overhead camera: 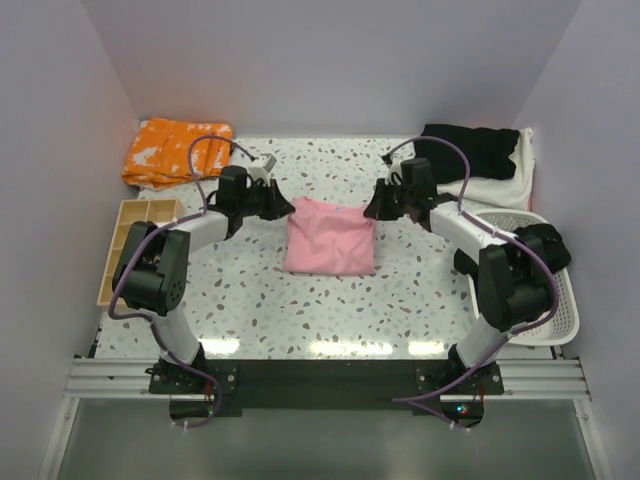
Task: Fold and stack the t-shirts
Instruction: Smooth out wrinkles on the folded tshirt
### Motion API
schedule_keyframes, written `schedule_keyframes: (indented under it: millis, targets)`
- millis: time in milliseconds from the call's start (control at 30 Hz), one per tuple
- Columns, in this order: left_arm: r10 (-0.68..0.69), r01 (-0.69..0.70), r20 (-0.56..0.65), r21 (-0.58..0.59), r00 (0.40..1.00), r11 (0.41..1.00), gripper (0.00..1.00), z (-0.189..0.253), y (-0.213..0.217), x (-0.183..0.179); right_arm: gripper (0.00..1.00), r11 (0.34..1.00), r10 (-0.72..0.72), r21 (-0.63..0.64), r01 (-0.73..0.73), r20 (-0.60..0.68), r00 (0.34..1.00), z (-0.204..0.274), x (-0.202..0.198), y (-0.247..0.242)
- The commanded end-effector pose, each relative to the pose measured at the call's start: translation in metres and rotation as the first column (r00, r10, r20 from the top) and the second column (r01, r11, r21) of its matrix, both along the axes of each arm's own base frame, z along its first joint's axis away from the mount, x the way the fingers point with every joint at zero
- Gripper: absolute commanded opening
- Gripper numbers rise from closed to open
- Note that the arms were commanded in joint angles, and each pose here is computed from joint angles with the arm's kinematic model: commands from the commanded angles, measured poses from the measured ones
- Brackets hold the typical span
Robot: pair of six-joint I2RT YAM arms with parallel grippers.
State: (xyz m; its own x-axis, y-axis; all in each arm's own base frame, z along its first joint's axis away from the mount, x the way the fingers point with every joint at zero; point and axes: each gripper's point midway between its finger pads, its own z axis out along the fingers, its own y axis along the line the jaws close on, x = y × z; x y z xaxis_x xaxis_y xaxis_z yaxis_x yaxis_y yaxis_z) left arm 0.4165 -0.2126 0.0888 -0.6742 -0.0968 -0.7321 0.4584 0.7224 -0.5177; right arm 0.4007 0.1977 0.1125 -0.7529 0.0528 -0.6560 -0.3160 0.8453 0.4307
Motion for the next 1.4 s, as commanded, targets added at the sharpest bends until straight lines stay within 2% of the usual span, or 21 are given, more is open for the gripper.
schedule_keyframes:
  millis: [0,333,533,867,900,933,967,1000,1033,1067,1167,1200,1267,1367]
  targets:
    - [0.004,0.002,0.148,-0.04,0.989,0.999,0.0,0.055,0.004,0.022,0.0,0.998,-0.047,-0.032,0.05,0.077,0.996,0.018,0.008,-0.014]
    - [-0.005,0.023,0.171,-0.105,0.985,0.994,0.0,0.059,0.007,0.06,0.0,0.986,-0.14,-0.077,0.15,0.126,0.982,0.015,0.031,-0.033]
    - [-0.054,0.077,0.152,-0.15,0.987,0.986,0.0,0.044,-0.007,0.086,0.0,0.978,-0.174,-0.085,0.188,0.149,0.973,0.009,0.061,-0.037]
    - [-0.097,0.152,0.228,-0.237,0.969,0.959,0.0,0.034,-0.029,0.145,0.0,0.938,-0.294,-0.119,0.324,0.22,0.93,-0.013,0.118,-0.055]
    - [-0.096,0.153,0.233,-0.24,0.968,0.959,0.02,0.034,-0.03,0.151,0.11,0.936,-0.304,-0.103,0.337,0.249,0.92,-0.009,0.126,-0.055]
    - [-0.096,0.154,0.234,-0.243,0.967,0.958,0.12,0.033,-0.031,0.155,0.24,0.934,-0.307,-0.102,0.342,0.258,0.916,-0.01,0.13,-0.056]
    - [-0.09,0.151,0.24,-0.247,0.967,0.957,0.28,0.033,-0.032,0.162,0.44,0.921,-0.332,-0.114,0.372,0.27,0.904,-0.013,0.135,-0.062]
    - [-0.081,0.141,0.24,-0.244,0.967,0.959,0.97,0.032,-0.03,0.166,0.58,0.916,-0.343,-0.105,0.388,0.299,0.891,-0.007,0.141,-0.066]
    - [-0.065,0.124,0.242,-0.24,0.968,0.963,1.0,0.032,-0.028,0.17,0.59,0.906,-0.359,-0.109,0.41,0.319,0.877,-0.002,0.145,-0.072]
    - [-0.055,0.114,0.243,-0.238,0.968,0.965,1.0,0.031,-0.024,0.173,0.66,0.898,-0.366,-0.109,0.426,0.349,0.862,0.009,0.146,-0.077]
    - [-0.007,0.066,0.251,-0.226,0.968,0.972,1.0,0.036,-0.007,0.178,0.71,0.879,-0.378,-0.108,0.465,0.437,0.816,0.043,0.152,-0.09]
    - [0.012,0.05,0.273,-0.218,0.962,0.975,1.0,0.052,0.002,0.177,0.71,0.897,-0.344,-0.106,0.429,0.441,0.829,0.058,0.153,-0.084]
    - [0.012,0.044,0.276,-0.199,0.961,0.979,1.0,0.056,0.009,0.174,0.71,0.931,-0.282,-0.105,0.349,0.396,0.874,0.058,0.146,-0.07]
    - [-0.039,0.096,0.285,-0.191,0.958,0.977,1.0,0.073,0.005,0.164,0.7,0.972,-0.211,-0.026,0.232,0.325,0.922,0.063,0.135,-0.043]
